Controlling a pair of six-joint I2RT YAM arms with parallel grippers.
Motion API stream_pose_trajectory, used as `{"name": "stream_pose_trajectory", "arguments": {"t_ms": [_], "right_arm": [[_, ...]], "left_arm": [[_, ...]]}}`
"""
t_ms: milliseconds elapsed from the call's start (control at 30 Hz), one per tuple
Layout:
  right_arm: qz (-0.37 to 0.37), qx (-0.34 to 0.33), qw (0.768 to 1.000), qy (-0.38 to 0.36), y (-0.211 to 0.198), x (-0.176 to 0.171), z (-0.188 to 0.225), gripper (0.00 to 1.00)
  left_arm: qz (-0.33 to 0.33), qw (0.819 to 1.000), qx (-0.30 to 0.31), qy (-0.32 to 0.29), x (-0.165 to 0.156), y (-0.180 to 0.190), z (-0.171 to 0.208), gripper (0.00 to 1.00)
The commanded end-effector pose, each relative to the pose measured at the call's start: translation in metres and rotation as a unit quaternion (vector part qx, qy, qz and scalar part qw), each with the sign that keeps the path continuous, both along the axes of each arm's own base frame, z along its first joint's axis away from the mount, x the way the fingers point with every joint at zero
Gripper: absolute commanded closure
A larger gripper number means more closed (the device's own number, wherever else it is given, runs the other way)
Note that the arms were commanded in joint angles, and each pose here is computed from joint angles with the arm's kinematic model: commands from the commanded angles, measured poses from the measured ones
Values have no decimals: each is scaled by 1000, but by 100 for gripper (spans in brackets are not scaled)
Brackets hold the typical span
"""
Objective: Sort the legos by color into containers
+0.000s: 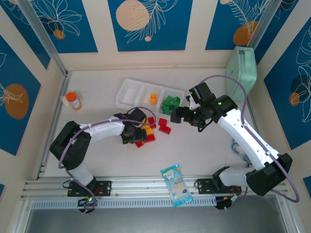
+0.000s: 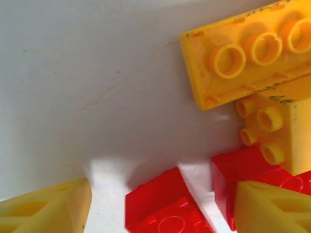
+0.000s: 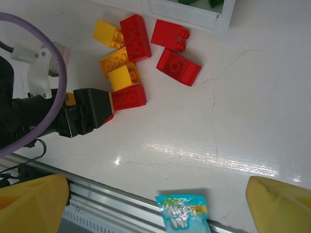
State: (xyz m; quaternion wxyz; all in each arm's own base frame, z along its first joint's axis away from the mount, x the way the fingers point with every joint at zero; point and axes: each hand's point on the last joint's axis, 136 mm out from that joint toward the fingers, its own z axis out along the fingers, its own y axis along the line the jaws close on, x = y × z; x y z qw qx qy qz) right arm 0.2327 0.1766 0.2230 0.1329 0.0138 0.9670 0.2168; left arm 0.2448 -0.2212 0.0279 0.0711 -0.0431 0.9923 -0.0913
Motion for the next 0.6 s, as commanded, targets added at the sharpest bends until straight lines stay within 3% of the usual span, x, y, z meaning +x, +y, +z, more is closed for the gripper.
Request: {"name": "stream_pose_trajectory", "arguments": {"t_ms": [0,300,567], "right_arm": [[3,-6,1000,-6,-4,-4,6,6],[-2,-3,1000,-3,-6,-1,4,6],[3,-3,1000,-4,-3,3,5,6]], "left_arm": [[-5,1000,3,12,-8,0,-8,32],[4,1000,11,16,-24,16,-10,49],[-1,1000,17,20,-32,24,-11,56]]}}
